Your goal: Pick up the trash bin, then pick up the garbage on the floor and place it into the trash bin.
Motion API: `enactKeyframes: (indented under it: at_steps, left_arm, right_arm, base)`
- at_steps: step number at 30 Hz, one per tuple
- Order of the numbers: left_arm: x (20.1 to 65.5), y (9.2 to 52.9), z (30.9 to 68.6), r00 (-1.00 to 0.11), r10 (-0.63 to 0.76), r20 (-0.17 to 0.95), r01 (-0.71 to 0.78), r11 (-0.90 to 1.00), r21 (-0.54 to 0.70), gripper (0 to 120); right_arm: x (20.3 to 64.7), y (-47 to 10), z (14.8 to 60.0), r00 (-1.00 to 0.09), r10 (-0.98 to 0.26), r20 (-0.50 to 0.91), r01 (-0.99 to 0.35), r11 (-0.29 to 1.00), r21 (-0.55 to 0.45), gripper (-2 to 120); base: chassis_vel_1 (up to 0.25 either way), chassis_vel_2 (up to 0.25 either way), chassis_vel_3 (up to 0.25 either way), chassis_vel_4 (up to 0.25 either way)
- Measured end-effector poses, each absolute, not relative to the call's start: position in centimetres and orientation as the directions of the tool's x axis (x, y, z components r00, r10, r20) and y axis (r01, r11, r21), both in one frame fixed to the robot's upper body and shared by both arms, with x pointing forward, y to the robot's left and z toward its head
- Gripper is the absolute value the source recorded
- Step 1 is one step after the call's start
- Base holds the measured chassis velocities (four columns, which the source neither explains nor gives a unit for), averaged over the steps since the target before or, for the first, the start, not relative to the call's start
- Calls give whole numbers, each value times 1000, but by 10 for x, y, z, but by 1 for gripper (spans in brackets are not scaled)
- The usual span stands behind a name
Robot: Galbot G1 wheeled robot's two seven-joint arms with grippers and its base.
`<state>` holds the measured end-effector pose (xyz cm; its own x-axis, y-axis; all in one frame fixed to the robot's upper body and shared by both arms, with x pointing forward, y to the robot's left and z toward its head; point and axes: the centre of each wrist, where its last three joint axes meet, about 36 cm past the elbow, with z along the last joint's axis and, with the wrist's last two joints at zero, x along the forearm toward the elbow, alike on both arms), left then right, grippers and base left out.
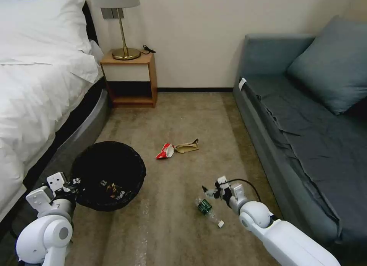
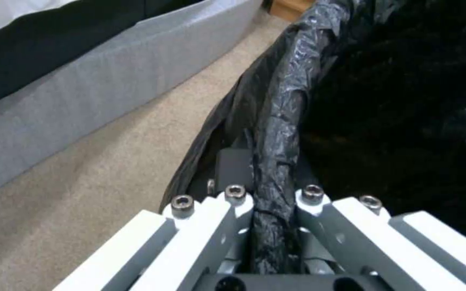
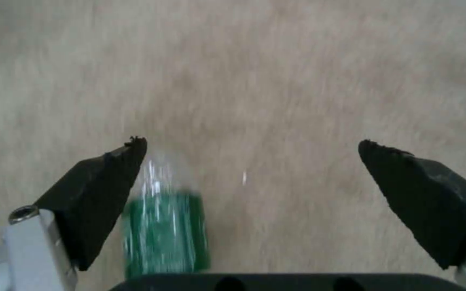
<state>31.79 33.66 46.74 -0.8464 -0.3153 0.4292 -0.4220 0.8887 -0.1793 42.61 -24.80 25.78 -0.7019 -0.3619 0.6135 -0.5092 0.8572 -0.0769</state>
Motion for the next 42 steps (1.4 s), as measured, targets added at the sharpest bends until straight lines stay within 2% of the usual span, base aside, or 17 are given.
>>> enactKeyframes:
  at_steps: [5, 18, 21, 24, 26, 31, 32, 35, 42]
  left_arm:
    - [316, 337, 466, -844, -320, 430, -428, 886, -178, 3]
    - [317, 336, 465, -845, -320, 429, -425, 888, -176, 3]
    - [317, 337, 465, -845, -321, 428, -425, 889, -173, 3]
    - [318, 337, 465, -844, -321, 429, -425, 889, -172, 3]
    - [318, 338, 465, -844, -321, 430, -425, 889, -172, 3]
    - [319, 338, 464, -844, -320, 431, -425, 889, -171, 3]
    - [319, 338, 464, -844, -320, 431, -425, 889, -171, 3]
    - [319, 337, 464, -844, -318, 431, -423, 890, -171, 3]
    - [319, 336, 463, -844, -318, 432, -422, 891, -168, 3]
  right_arm:
    - [417, -257, 232, -648, -370, 666, -564, 821, -93, 100]
    - [400, -256, 202, -602, -363, 711, -612, 781, -120, 98]
    - [398, -255, 197, -599, -359, 716, -616, 778, -125, 92]
    - [395, -254, 193, -599, -359, 715, -617, 776, -128, 77]
    - [395, -254, 192, -601, -358, 714, -617, 776, -130, 73]
    - [394, -257, 191, -614, -350, 708, -608, 781, -141, 52]
    - [394, -257, 191, -614, -350, 708, -608, 781, -141, 52]
    - [393, -259, 191, -619, -348, 704, -605, 783, -145, 37]
    - [393, -261, 198, -647, -363, 671, -598, 788, -150, 23]
  base:
    - [0, 0, 0, 0]
    - [0, 0, 0, 0]
    - [0, 0, 0, 0]
    - [0, 0, 0, 0]
    - [0, 0, 0, 0]
    - [0, 0, 0, 0]
    - [0, 0, 0, 0]
    - [0, 0, 0, 0]
    - [0, 0, 0, 0]
